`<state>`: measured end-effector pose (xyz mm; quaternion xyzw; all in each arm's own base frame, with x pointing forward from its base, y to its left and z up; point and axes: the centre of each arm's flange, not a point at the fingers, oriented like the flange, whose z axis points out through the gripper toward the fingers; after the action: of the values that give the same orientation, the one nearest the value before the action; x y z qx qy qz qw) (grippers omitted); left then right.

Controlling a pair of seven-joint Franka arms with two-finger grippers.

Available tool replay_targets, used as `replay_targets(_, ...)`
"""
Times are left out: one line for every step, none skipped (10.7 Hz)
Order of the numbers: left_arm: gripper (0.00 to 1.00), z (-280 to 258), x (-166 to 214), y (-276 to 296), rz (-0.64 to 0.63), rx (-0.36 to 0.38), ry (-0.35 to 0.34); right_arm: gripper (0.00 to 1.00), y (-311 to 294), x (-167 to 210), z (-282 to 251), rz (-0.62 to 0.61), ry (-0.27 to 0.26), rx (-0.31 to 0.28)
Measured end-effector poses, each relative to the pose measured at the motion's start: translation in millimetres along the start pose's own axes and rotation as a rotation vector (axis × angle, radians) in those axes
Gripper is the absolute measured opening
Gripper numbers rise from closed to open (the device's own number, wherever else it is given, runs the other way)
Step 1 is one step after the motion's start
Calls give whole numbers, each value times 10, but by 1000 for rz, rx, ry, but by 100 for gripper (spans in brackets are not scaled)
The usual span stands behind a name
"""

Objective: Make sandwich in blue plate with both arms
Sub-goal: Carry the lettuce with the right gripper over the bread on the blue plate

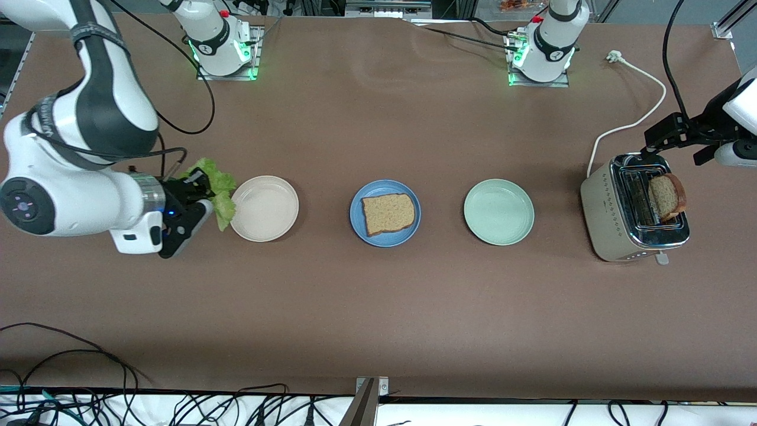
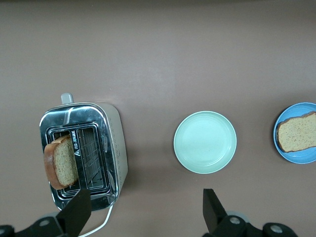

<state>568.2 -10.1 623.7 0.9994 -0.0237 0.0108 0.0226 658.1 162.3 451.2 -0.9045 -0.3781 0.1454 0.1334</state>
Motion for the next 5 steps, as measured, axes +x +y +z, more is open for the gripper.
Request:
replay_targets(100, 0, 0, -2, 0, 0, 0, 6, -124, 132, 48, 34, 11, -11)
replay_targets(100, 0, 0, -4, 0, 0, 0, 6, -245, 260, 100, 71, 22, -21)
replay_targets(100, 0, 0, -3, 1, 0, 0, 6, -389, 400, 169, 108, 32, -29)
replay_targets(100, 0, 0, -1, 1, 0, 0, 6, -548, 545, 256, 136, 38, -35)
replay_targets(100, 1, 0, 2, 2, 0, 0, 6, -700, 680, 347, 160, 45, -40)
